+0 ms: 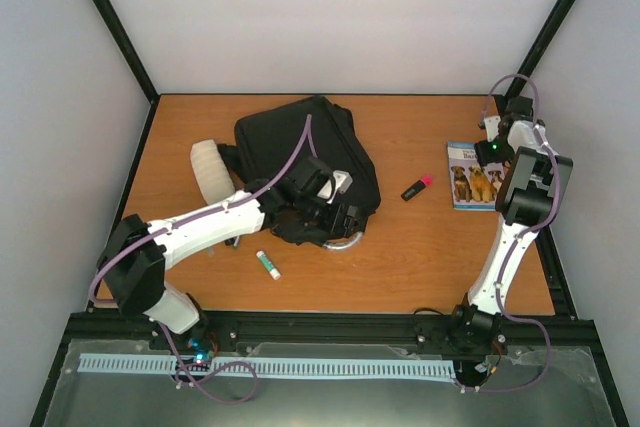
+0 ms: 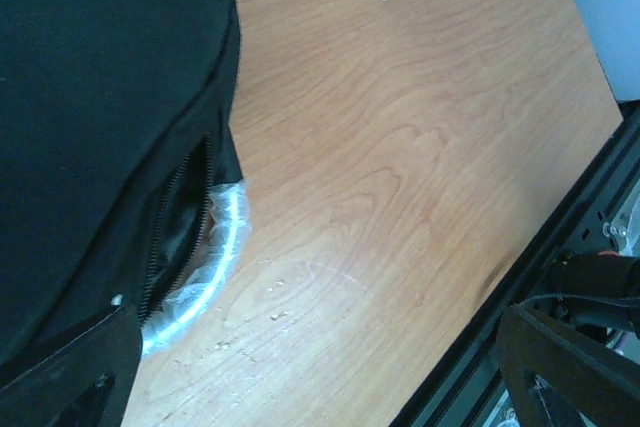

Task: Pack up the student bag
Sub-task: Adjust the book at the center of the board.

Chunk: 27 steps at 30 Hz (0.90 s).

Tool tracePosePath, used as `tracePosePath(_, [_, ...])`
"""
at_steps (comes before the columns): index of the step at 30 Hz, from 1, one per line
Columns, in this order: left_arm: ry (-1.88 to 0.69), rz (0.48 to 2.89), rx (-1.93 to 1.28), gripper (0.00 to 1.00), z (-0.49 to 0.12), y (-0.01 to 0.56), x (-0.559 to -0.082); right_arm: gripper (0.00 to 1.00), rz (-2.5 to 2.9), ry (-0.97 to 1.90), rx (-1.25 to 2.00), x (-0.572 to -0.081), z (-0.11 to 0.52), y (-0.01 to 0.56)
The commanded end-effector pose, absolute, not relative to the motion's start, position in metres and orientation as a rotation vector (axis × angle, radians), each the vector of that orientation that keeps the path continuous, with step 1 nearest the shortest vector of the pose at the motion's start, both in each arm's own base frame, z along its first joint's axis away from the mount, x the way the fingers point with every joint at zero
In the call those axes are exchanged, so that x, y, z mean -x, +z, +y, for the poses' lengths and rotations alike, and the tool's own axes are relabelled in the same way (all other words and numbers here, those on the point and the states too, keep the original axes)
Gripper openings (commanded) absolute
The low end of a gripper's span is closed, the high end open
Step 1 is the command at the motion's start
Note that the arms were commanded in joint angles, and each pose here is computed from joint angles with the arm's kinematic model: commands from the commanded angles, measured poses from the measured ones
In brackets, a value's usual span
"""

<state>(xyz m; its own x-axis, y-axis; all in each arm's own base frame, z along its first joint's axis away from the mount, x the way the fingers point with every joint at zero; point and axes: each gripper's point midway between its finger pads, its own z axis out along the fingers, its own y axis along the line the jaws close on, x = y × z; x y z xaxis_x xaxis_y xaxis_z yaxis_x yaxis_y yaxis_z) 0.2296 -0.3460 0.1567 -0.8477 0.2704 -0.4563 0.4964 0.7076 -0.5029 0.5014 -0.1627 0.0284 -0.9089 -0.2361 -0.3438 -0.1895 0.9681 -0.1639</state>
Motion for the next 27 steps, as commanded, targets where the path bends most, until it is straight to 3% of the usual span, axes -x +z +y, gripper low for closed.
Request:
tracePosePath(1, [-0.961, 2.444, -0.639, 1.00, -0.359, 0.174, -0.221, 0.67, 2.869, -0.136, 0.399, -0.471, -0.157, 0.006])
tracePosePath(8, [-1.054, 2.358, -0.549, 1.00, -0.368, 0.195, -0.226, 0.64, 3.014, -0.081, 0.630, -0.396, -0.139, -0.042])
tracePosePath(18, [-1.073, 2.471, -0.563, 0.95, -0.388, 0.159, -0.224, 0.59, 3.117, 0.027, 0.806, -0.290, -0.107, -0.058])
tracePosePath(22, [-0.999, 2.484, -0.549, 0.93, -0.389, 0.148, -0.225, 0.58, 3.107, 0.089, 0.830, -0.258, -0.092, -0.047])
tracePosePath(27, [-0.880, 2.478, -0.483, 0.97, -0.389, 0.141, -0.231, 0.58, 2.991, 0.293, 0.624, -0.269, -0.089, 0.012])
